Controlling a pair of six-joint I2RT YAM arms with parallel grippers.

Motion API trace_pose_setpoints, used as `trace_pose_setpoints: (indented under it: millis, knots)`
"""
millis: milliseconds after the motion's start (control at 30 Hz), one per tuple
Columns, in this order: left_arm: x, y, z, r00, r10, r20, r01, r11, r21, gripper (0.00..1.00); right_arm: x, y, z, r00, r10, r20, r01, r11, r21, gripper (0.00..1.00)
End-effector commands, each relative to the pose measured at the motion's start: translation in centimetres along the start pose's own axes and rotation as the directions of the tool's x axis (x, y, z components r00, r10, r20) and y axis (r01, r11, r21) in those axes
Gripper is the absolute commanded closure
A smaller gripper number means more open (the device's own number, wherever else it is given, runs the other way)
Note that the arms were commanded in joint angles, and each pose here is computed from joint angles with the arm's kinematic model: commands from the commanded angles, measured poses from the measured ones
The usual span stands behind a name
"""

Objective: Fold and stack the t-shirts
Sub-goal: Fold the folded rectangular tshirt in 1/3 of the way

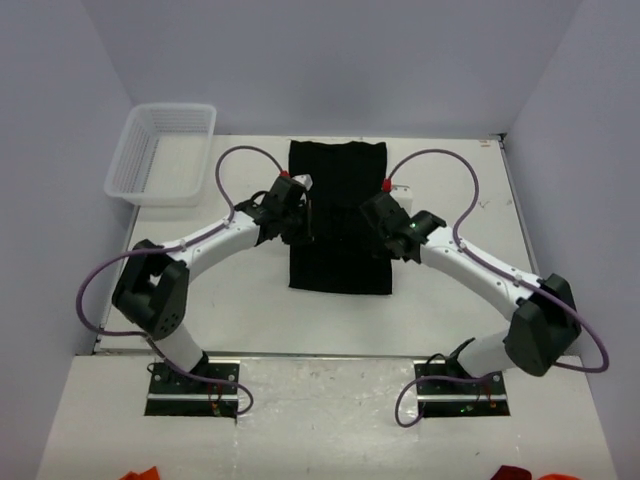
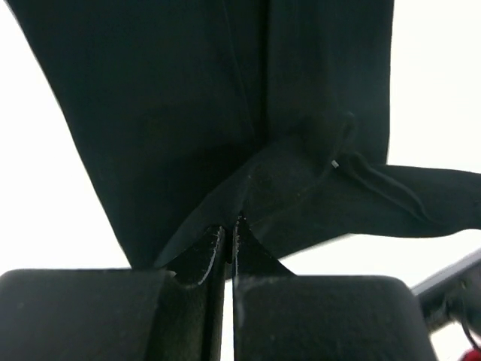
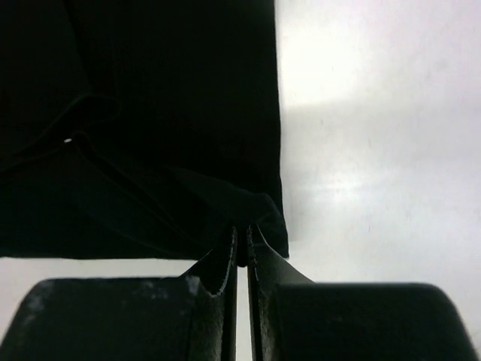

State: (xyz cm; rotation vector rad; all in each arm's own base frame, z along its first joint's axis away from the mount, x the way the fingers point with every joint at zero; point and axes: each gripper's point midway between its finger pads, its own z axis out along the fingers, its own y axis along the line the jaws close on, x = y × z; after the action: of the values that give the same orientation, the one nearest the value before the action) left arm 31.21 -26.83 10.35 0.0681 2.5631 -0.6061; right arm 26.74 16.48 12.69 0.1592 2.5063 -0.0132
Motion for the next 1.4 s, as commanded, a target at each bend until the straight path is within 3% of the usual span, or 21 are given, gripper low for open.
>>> trace_pose_setpoints:
  millis: [0,233,567,633,667,700,733,767,833,867,933,967,1033,1100,1167,1200,1233,1267,1333,1367]
  knots:
    - [-3.5,0.4,0.9,0.998,0.05,0.024,-0.05,0.999,0.02,1.0,-5.7,2.6,0.5,0.992,-0.091,0.082,0.1,0.989,-0.107,1.0]
    - [-7.0,2.6,3.9,0.999,0.021,0.027,-0.022,1.0,0.016,1.0,-10.6,2.9,5.3,0.993,-0.113,0.039,0.117,0.987,-0.111,1.0]
    - [-8.0,3.6,7.6,0.999,0.043,-0.002,-0.043,0.998,0.041,1.0,-11.3,2.7,12.2,0.99,-0.128,-0.061,0.123,0.989,-0.083,1.0]
    - [-9.2,3.6,8.0,0.996,0.088,0.022,-0.089,0.995,0.037,1.0,-10.9,2.4,14.0,0.987,-0.138,-0.086,0.133,0.989,-0.061,0.91]
    - [-10.8,3.7,8.1,0.989,0.113,0.091,-0.114,0.993,0.015,0.99,-11.7,2.6,14.3,0.986,-0.154,-0.066,0.15,0.987,-0.06,0.85]
    - [-11.3,4.3,8.0,0.981,0.147,0.127,-0.146,0.989,-0.016,0.94,-12.2,2.4,14.8,0.986,-0.156,-0.051,0.154,0.987,-0.046,0.79]
    - [-12.7,4.1,6.6,0.967,0.168,0.193,-0.163,0.986,-0.04,0.9,-12.7,2.2,15.2,0.987,-0.16,-0.031,0.159,0.987,-0.031,0.61]
    - [-15.1,3.8,5.6,0.934,0.19,0.303,-0.179,0.982,-0.065,0.82,-14.1,2.1,15.2,0.988,-0.152,0.015,0.153,0.988,-0.019,0.54]
    - [-16.9,6.2,3.1,0.88,0.248,0.406,-0.168,0.96,-0.224,0.71,-16.2,1.3,14.3,0.986,-0.153,0.069,0.153,0.988,-0.004,0.39]
    - [-18.2,8.0,1.5,0.853,0.265,0.45,-0.111,0.934,-0.34,0.63,-17.8,0.8,13.5,0.982,-0.156,0.108,0.154,0.988,0.025,0.34]
    - [-19.0,9.1,-1.0,0.827,0.28,0.487,-0.062,0.907,-0.415,0.6,-20.1,0.0,11.8,0.976,-0.152,0.154,0.145,0.988,0.055,0.26]
    - [-18.8,9.7,-1.7,0.83,0.279,0.483,-0.043,0.895,-0.443,0.48,-19.9,-0.4,10.9,0.977,-0.163,0.135,0.157,0.986,0.058,0.23]
    - [-18.0,9.5,-2.2,0.856,0.253,0.452,-0.035,0.899,-0.437,0.41,-19.5,-0.7,10.1,0.981,-0.157,0.111,0.152,0.987,0.057,0.22]
    - [-16.6,7.2,-1.2,0.881,0.236,0.409,-0.087,0.932,-0.351,0.43,-17.5,-1.3,9.5,0.988,-0.137,0.069,0.133,0.99,0.056,0.22]
    - [-15.5,5.1,-0.3,0.896,0.221,0.385,-0.134,0.961,-0.24,0.52,-16.2,-1.5,9.5,0.994,-0.099,0.057,0.096,0.994,0.045,0.25]
    - [-13.6,2.8,0.9,0.918,0.207,0.337,-0.188,0.978,-0.089,0.64,-15.8,-0.9,8.6,0.994,-0.086,0.061,0.087,0.996,-0.013,0.58]
    - [-13.4,1.1,1.3,0.916,0.201,0.348,-0.217,0.976,0.008,0.77,-15.0,-0.5,8.6,0.995,-0.08,0.052,0.082,0.995,-0.053,0.99]
    - [-10.9,-0.7,2.0,0.936,0.195,0.292,-0.249,0.955,0.159,1.0,-13.7,0.0,9.2,0.998,-0.057,0.024,0.059,0.993,-0.099,1.0]
    - [-10.2,-3.0,2.7,0.941,0.166,0.296,-0.258,0.917,0.306,1.0,-12.1,2.4,9.3,0.997,-0.035,-0.065,0.016,0.961,-0.274,1.0]
    - [-8.9,-4.4,2.8,0.953,0.165,0.254,-0.259,0.88,0.398,1.0,-12.2,2.7,9.7,0.997,-0.004,-0.071,-0.016,0.959,-0.282,1.0]
